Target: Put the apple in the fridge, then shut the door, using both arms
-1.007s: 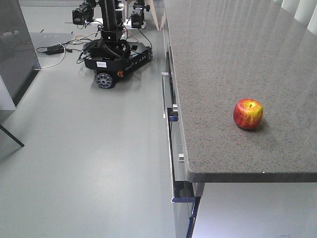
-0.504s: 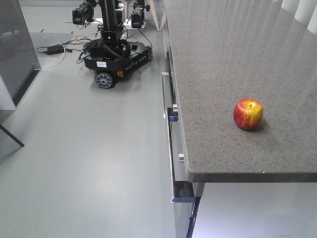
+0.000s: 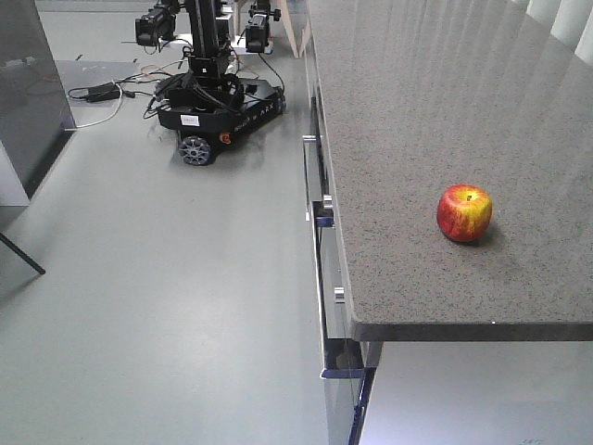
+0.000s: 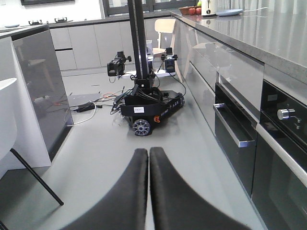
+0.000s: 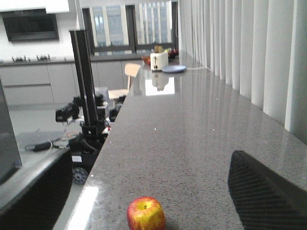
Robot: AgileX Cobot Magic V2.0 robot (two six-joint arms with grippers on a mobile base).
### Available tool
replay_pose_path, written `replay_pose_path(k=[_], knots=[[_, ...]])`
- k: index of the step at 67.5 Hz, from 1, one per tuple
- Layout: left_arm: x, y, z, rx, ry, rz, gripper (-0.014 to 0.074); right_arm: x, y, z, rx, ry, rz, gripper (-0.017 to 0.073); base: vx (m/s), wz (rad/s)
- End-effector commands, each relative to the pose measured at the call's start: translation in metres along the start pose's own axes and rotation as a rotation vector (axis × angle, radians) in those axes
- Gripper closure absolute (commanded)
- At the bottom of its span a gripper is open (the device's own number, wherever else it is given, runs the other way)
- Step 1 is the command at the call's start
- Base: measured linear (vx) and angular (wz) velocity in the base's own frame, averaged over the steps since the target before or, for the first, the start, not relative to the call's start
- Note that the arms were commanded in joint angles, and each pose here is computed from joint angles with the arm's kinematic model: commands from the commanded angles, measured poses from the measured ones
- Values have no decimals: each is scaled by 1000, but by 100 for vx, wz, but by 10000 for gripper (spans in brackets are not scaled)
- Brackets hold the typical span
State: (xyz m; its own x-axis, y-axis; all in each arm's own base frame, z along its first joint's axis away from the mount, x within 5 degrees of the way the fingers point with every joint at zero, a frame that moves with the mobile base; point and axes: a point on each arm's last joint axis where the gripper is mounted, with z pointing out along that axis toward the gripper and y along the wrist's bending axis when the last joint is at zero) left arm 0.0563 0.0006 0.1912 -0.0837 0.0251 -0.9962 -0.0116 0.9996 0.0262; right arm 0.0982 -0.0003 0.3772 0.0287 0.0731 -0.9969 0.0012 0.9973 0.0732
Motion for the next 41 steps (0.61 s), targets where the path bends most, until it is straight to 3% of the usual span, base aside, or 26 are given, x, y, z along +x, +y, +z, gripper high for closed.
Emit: replay_pose_path(k=[1, 9, 20, 31, 41], knots=[[2, 0, 0, -8, -61, -16, 599, -28, 2, 14, -4, -50, -48, -82, 0, 0], [2, 0, 0, -8, -61, -16, 599, -50, 4, 44, -4, 45, -82, -76, 0, 0], [2, 0, 0, -8, -61, -16, 599, -60, 13, 100, -82, 222, -65, -71, 0, 0], [2, 0, 0, -8, -61, -16, 599, -47, 24, 157, -206, 344, -78, -65, 0, 0], [2, 0, 0, -8, -61, -16, 599, -19, 23, 205, -211, 416, -61, -64, 0, 0]])
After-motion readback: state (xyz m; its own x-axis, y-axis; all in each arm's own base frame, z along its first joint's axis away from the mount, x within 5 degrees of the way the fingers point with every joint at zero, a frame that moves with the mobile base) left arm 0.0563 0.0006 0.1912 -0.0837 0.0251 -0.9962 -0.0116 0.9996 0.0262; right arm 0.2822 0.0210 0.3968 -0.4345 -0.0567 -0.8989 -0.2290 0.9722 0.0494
